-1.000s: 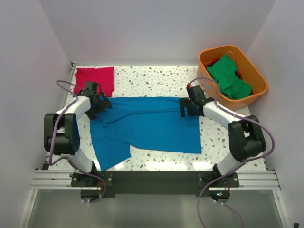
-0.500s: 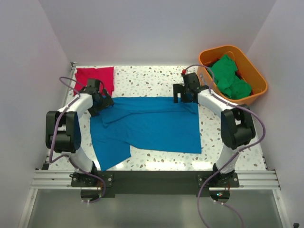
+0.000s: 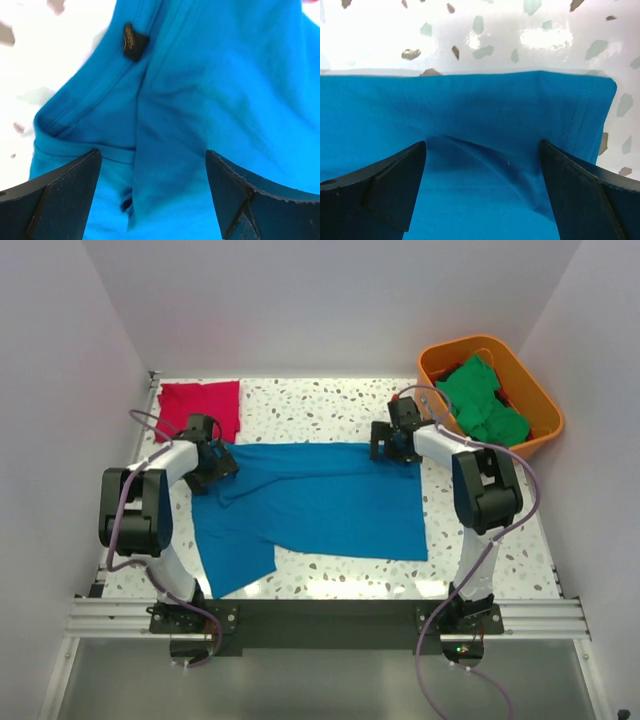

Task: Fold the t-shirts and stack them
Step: Fold the tshirt

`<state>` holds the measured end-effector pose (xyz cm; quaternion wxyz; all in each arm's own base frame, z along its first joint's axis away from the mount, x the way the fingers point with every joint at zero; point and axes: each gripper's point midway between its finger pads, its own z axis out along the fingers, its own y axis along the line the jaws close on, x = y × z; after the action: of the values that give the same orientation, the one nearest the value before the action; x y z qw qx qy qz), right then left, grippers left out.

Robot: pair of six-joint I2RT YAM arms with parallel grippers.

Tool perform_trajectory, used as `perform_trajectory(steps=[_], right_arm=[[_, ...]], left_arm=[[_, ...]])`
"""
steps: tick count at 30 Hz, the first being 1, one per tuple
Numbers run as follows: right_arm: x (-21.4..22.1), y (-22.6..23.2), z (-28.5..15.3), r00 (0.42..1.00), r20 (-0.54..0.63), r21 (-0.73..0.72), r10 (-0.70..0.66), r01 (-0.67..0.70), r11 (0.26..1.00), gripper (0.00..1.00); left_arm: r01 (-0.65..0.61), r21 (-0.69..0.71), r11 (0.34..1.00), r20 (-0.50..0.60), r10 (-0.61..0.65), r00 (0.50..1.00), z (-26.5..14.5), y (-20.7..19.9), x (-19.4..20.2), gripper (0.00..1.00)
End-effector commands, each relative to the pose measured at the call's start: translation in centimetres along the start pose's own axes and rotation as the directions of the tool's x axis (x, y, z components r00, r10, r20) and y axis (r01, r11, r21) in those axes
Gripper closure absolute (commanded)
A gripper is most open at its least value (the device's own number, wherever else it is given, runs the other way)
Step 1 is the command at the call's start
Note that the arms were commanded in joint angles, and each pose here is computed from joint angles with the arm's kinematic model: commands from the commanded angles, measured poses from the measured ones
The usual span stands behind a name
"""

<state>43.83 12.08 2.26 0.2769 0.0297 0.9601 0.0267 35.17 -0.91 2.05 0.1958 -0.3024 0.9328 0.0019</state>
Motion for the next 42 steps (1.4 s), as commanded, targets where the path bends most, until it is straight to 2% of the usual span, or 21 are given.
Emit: perform_trajectory(steps=[1, 8, 13, 17, 19, 22, 24, 25, 27, 28, 29, 32, 35, 42], right_arm=[[0.2, -2.2, 1.0, 0.999, -0.026, 0.078, 0.045, -0.043, 0.996, 0.01], [-0.8, -4.4, 2.0, 0.995, -0.034, 0.108, 0.095, -0.091, 0.990, 0.01], [-3.0, -3.4, 1.4, 0.998, 0.001, 0.049, 0.067, -0.067, 0.997, 0.01], [-5.6, -1.9, -0.5, 0.998, 0.059, -0.027, 0.027, -0.025, 0.999, 0.01], [-6.8, -1.3, -2.2, 0.996, 0.092, -0.056, 0.011, -0.006, 0.998, 0.01], [-7.8, 0.0, -5.2, 0.989, 0.144, -0.085, -0.033, 0.045, 0.995, 0.01], [-6.8, 1.2, -6.4, 0.986, 0.150, -0.100, -0.070, 0.086, 0.991, 0.01], [-6.7, 1.6, -7.2, 0.983, 0.165, -0.105, -0.078, 0.096, 0.990, 0.01], [-5.4, 2.5, -9.0, 0.978, 0.190, -0.116, -0.089, 0.112, 0.987, 0.01], [-4.9, 2.8, -9.5, 0.977, 0.196, -0.124, -0.084, 0.110, 0.986, 0.01], [-3.4, 3.0, -10.3, 0.979, 0.192, -0.136, -0.075, 0.102, 0.985, 0.01], [-0.8, 3.3, -10.5, 0.984, 0.176, -0.158, -0.029, 0.057, 0.986, 0.01], [1.0, 2.7, -11.3, 0.985, 0.170, -0.160, 0.024, 0.003, 0.987, 0.01], [1.8, 1.4, -13.4, 0.973, 0.220, -0.151, 0.068, -0.035, 0.988, 0.01]], left_arm=[[0.009, 0.007, 1.000, -0.001, -0.009, 1.000, 1.2, -0.7, -0.8, 0.11], [0.000, 0.019, 1.000, -0.011, 0.000, 1.000, 2.6, -2.0, -1.9, 0.12], [-0.017, 0.065, 0.998, -0.010, 0.018, 1.000, 2.5, -3.6, -3.1, 0.12], [-0.030, 0.113, 0.993, 0.035, 0.026, 0.999, 0.0, -5.0, -4.7, 0.07], [-0.030, 0.114, 0.993, 0.075, 0.022, 0.997, -2.3, -4.8, -5.5, 0.00], [-0.030, 0.109, 0.994, 0.131, 0.015, 0.991, -5.5, -3.9, -5.3, 0.00], [-0.021, 0.090, 0.996, 0.129, 0.009, 0.992, -6.4, -2.7, -3.5, 0.00], [-0.009, 0.092, 0.996, 0.161, -0.006, 0.987, -8.3, -2.0, -3.2, 0.00], [0.027, 0.051, 0.998, 0.145, -0.035, 0.989, -8.4, 0.1, -0.4, 0.00], [0.045, 0.053, 0.998, 0.177, -0.054, 0.983, -9.8, 1.0, 0.3, 0.00], [0.037, 0.025, 0.999, 0.136, -0.040, 0.990, -8.9, 2.3, 2.9, 0.00], [0.080, 0.005, 0.997, 0.082, -0.080, 0.993, -8.8, 4.6, 7.3, 0.00], [0.107, -0.010, 0.994, 0.030, -0.106, 0.994, -8.5, 6.0, 10.4, 0.00], [0.125, 0.034, 0.992, -0.075, -0.122, 0.990, -7.8, 5.9, 15.7, 0.00]])
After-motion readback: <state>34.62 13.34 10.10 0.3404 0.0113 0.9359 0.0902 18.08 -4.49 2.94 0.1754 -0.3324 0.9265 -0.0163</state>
